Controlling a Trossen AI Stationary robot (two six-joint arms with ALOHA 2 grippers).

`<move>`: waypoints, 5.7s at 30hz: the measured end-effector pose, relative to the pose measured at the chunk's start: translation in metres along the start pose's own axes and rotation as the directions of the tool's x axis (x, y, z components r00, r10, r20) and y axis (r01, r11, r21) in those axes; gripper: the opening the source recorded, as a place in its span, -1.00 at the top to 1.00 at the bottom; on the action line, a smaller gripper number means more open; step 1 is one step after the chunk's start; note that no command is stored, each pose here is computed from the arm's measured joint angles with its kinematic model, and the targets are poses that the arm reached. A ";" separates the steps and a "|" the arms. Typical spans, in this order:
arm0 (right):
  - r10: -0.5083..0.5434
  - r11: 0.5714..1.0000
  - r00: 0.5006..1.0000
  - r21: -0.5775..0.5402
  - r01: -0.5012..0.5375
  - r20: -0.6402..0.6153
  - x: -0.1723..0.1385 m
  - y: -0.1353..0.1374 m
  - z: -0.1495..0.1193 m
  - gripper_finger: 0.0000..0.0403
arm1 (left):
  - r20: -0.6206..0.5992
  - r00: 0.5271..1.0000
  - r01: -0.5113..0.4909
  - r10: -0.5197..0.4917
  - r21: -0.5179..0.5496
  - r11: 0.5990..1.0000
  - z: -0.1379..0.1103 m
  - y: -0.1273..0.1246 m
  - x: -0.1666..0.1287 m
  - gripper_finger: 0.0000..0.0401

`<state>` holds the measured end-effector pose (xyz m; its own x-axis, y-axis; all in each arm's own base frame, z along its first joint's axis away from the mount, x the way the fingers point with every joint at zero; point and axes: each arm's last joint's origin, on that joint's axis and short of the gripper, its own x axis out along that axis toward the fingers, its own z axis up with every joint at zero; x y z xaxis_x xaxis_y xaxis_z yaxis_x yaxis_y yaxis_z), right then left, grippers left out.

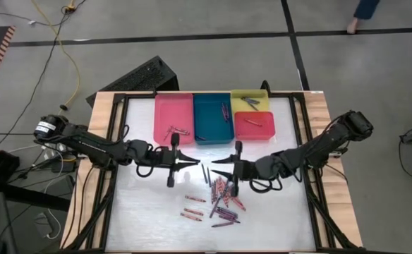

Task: Sort crayons
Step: Put the blue crayon into the yellow bin

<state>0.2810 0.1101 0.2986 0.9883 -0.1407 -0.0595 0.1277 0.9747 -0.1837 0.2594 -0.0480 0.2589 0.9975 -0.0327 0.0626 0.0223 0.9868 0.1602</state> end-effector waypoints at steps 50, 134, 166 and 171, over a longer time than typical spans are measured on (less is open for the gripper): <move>0.035 0.998 0.974 0.034 -0.044 0.224 0.031 -0.020 0.002 -0.15 | 0.046 0.992 -0.116 0.115 0.024 0.993 -0.002 0.002 0.007 0.94; -0.556 0.692 0.630 0.118 0.712 -0.542 0.008 -0.220 -0.071 0.98 | -0.309 0.892 -0.385 0.330 -0.137 0.912 -0.038 0.005 0.003 0.27; -0.434 0.591 0.391 0.071 0.804 -0.812 0.000 -0.305 -0.171 0.68 | -0.336 0.892 -0.370 0.301 -0.162 0.915 -0.041 0.004 0.002 0.27; -0.432 0.622 0.409 0.062 0.780 -0.804 0.000 -0.303 -0.166 0.45 | -0.360 0.915 -0.240 0.181 -0.127 0.962 -0.043 -0.001 0.002 0.27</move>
<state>0.2287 -0.2141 0.1912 0.2814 -0.6185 -0.7337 0.8560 0.5074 -0.0995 0.2640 -0.0417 0.2163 0.9411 0.2055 -0.2685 -0.2095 0.9777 0.0138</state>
